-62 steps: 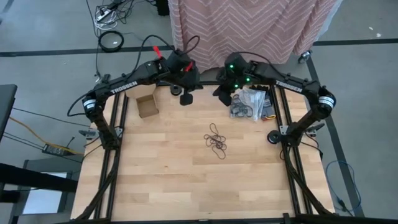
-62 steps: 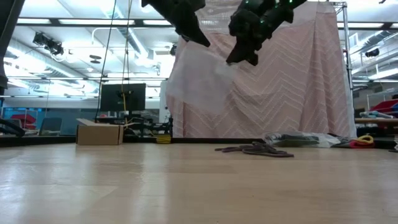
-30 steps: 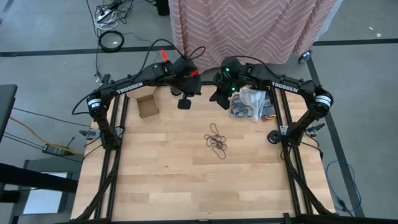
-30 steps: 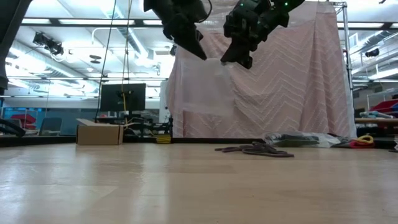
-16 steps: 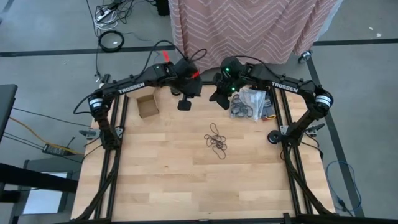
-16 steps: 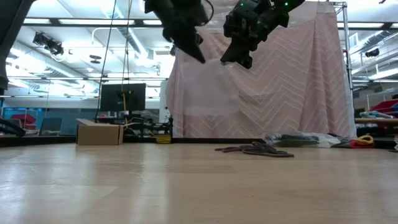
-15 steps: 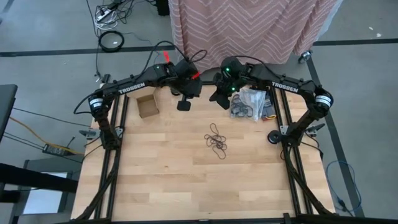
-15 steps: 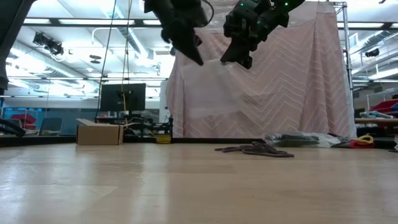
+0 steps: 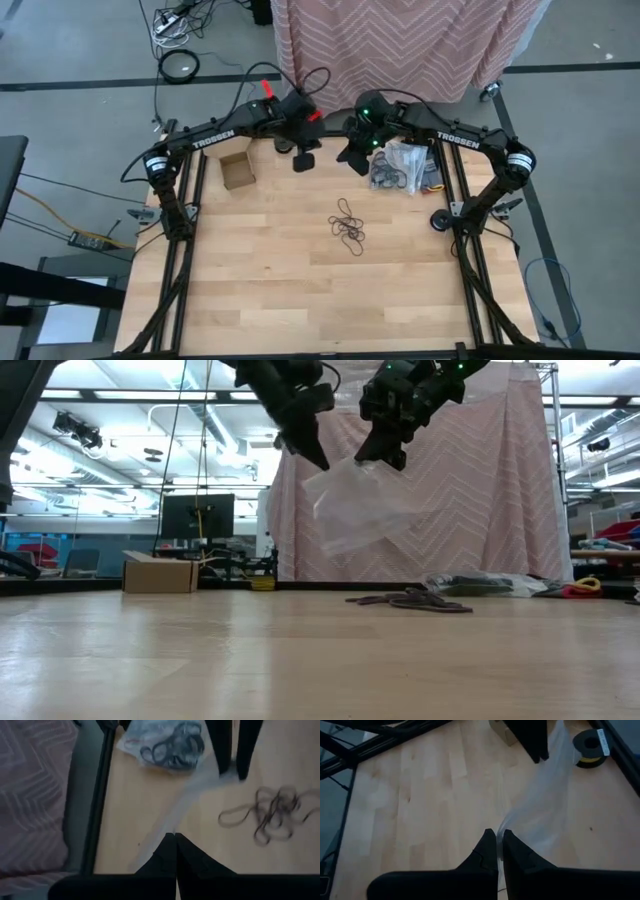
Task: Sort rubber bands
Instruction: Open the transparent zip bag
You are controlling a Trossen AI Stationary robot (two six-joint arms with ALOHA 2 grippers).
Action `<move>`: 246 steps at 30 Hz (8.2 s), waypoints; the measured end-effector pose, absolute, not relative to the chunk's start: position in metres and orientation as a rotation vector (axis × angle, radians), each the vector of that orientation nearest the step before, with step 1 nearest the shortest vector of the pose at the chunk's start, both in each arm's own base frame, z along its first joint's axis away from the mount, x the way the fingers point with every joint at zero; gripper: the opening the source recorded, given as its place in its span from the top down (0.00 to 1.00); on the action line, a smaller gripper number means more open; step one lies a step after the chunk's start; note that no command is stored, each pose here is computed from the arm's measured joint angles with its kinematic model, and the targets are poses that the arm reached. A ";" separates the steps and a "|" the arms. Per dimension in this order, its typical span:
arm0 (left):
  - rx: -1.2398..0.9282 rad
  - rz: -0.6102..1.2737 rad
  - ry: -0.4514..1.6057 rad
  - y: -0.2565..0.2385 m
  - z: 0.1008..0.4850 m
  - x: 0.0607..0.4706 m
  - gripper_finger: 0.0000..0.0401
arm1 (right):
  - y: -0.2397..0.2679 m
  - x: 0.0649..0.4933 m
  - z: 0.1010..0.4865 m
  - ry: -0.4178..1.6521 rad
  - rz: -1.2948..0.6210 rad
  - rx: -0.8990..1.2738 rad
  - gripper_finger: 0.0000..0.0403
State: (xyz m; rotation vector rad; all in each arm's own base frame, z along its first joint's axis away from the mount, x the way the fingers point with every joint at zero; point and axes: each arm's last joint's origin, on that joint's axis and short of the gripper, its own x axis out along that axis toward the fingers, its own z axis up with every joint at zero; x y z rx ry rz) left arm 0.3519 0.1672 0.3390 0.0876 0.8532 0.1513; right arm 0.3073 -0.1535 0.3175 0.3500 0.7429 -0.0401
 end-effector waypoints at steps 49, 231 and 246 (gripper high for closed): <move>0.177 0.114 0.713 0.151 0.352 0.367 1.00 | -0.140 0.312 0.316 0.767 -0.036 0.490 1.00; 0.109 0.015 1.137 0.159 0.321 0.333 0.52 | -0.139 0.350 0.292 0.696 0.039 0.356 1.00; 0.042 0.053 1.285 0.164 0.303 0.331 0.99 | -0.135 0.350 0.291 0.717 0.039 0.348 1.00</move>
